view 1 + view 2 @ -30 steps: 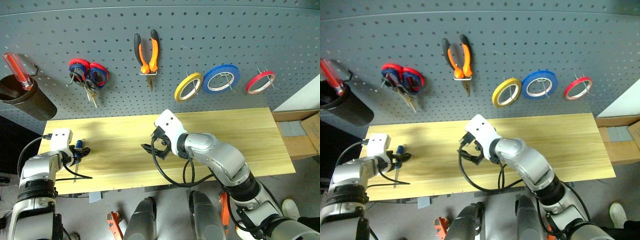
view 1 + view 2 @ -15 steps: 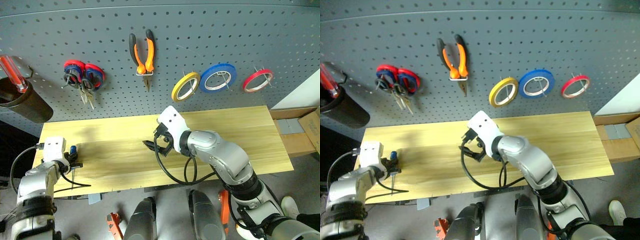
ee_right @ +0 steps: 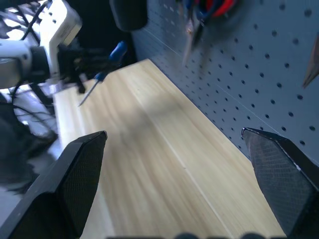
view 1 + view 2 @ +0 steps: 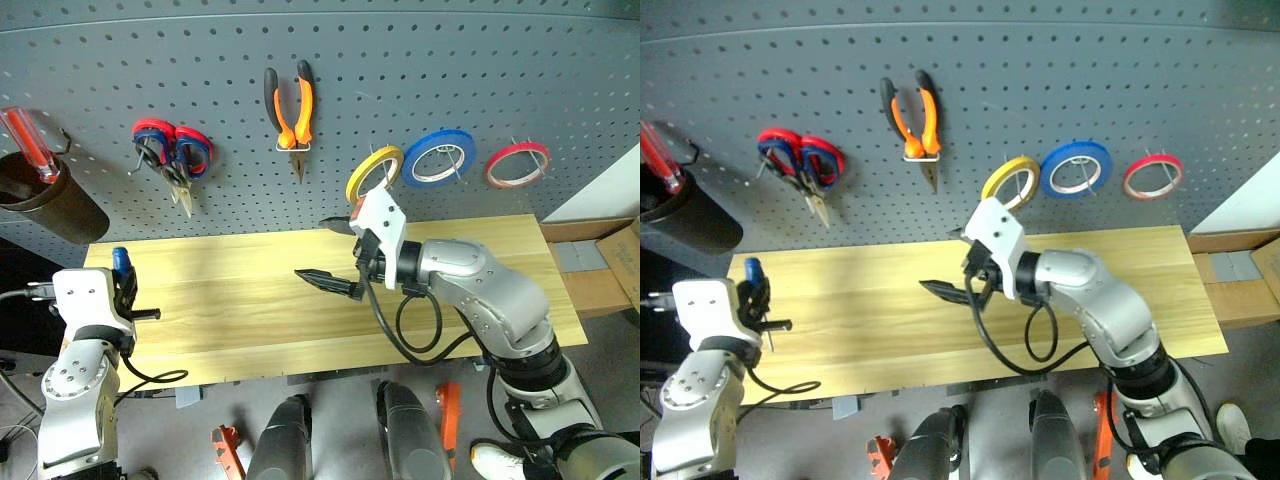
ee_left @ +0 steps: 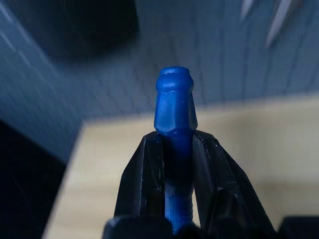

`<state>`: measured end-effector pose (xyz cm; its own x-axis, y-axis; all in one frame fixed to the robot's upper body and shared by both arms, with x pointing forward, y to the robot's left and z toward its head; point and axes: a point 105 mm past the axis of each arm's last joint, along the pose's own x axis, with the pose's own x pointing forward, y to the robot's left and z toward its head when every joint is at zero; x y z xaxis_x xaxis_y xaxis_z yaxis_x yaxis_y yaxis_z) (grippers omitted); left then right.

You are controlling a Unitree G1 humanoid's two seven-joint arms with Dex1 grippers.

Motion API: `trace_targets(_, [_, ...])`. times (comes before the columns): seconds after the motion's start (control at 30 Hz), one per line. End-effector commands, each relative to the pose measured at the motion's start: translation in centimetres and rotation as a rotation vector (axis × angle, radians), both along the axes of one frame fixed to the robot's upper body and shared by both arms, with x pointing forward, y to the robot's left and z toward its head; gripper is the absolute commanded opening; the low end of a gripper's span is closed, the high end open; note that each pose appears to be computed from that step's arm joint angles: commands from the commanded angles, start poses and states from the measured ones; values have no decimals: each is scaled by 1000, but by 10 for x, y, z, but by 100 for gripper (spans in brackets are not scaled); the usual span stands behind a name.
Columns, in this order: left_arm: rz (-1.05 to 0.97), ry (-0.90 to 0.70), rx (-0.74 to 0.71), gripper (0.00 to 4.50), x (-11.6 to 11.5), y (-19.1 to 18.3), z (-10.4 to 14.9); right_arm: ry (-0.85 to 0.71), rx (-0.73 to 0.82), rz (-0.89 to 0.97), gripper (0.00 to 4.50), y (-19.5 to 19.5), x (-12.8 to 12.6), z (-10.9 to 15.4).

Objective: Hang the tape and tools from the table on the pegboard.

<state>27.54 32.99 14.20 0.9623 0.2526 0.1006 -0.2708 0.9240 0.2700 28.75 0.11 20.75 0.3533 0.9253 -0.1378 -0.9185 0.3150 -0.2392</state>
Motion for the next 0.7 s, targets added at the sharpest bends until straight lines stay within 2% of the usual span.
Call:
trace_targets(0.03, [-2,-133,85,45,-10,-9,36,-76,30,87,450,-1,-8,20])
trace_targets(0.17, [-23,-213,105,45,-7,-19,56,-90,22,108,450,-4,-3,21])
trace_targets(0.33, [-19,-358,142,45,-3,-21,98,-107,24,125,450,-6,2,24])
trace_targets(0.4, [-11,-415,147,45,-3,-19,116,-120,31,139,450,-7,2,30])
trace_targets(0.7, [-80,-568,142,45,7,-26,169,-188,52,105,450,-15,14,50])
